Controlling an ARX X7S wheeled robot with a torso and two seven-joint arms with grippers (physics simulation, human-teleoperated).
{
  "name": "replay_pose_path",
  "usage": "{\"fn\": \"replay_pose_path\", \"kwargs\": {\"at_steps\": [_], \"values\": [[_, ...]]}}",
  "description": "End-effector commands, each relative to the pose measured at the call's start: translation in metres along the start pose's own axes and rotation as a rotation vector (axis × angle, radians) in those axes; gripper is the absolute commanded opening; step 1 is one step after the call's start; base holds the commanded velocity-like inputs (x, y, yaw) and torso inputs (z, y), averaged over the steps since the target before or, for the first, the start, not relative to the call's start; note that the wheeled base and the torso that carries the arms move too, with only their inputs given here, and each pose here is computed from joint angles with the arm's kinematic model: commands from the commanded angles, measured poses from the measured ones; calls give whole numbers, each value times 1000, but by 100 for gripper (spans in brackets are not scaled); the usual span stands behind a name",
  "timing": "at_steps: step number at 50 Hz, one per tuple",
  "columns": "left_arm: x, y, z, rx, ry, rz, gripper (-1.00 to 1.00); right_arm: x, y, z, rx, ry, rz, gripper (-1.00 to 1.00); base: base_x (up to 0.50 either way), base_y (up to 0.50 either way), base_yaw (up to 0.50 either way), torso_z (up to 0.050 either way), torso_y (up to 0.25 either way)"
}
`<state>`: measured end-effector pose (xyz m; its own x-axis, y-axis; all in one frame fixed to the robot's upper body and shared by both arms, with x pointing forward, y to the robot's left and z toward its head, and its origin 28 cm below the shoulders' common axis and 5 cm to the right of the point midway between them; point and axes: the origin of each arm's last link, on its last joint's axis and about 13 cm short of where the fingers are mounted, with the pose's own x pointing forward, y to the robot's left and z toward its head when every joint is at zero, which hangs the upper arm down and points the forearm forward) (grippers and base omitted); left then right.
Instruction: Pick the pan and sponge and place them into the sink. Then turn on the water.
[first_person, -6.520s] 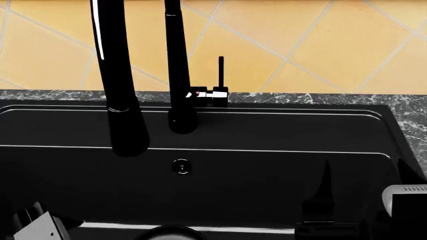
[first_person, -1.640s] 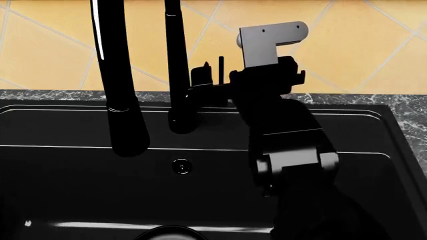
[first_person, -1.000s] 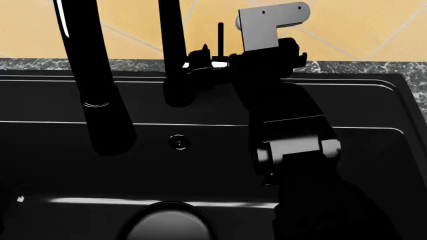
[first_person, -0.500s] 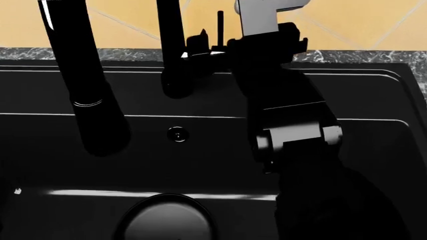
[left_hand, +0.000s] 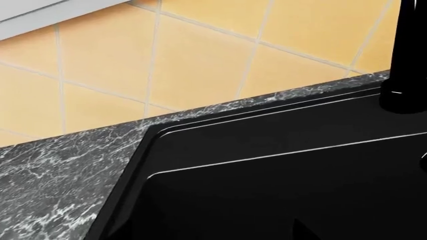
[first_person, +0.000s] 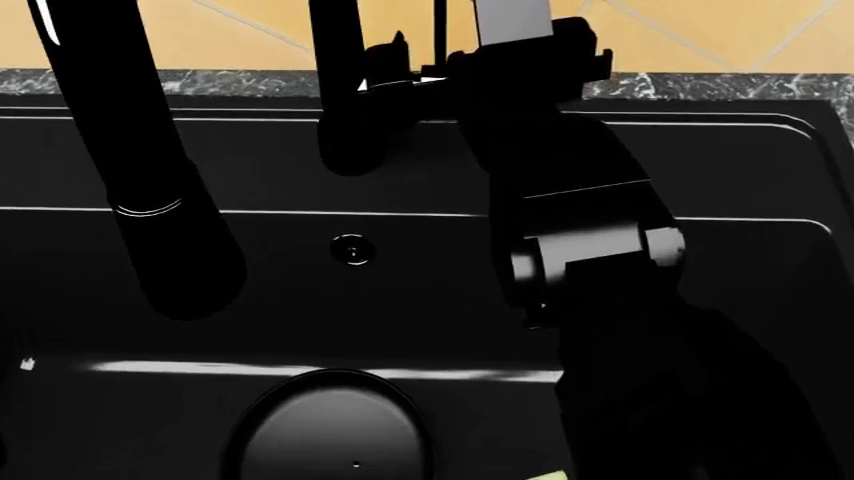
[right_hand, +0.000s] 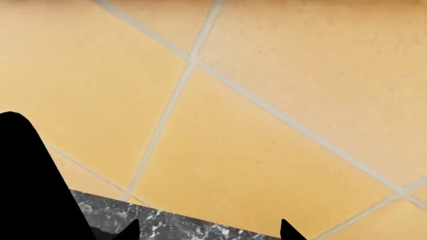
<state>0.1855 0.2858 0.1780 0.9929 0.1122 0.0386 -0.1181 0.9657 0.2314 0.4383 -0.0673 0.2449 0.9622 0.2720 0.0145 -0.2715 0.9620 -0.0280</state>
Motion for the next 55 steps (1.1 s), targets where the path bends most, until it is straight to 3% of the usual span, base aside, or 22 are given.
{"fn": "replay_pose_path", "kwargs": {"at_steps": [1, 55], "values": [[3, -1, 1, -33, -12, -6, 100, 2, 8, 0, 14, -19, 19, 100, 0, 0, 0, 3, 0], [1, 3, 3, -31, -15, 4, 100, -5, -19, -15, 66, 13, -112, 100, 0, 0, 0, 0, 0]]}}
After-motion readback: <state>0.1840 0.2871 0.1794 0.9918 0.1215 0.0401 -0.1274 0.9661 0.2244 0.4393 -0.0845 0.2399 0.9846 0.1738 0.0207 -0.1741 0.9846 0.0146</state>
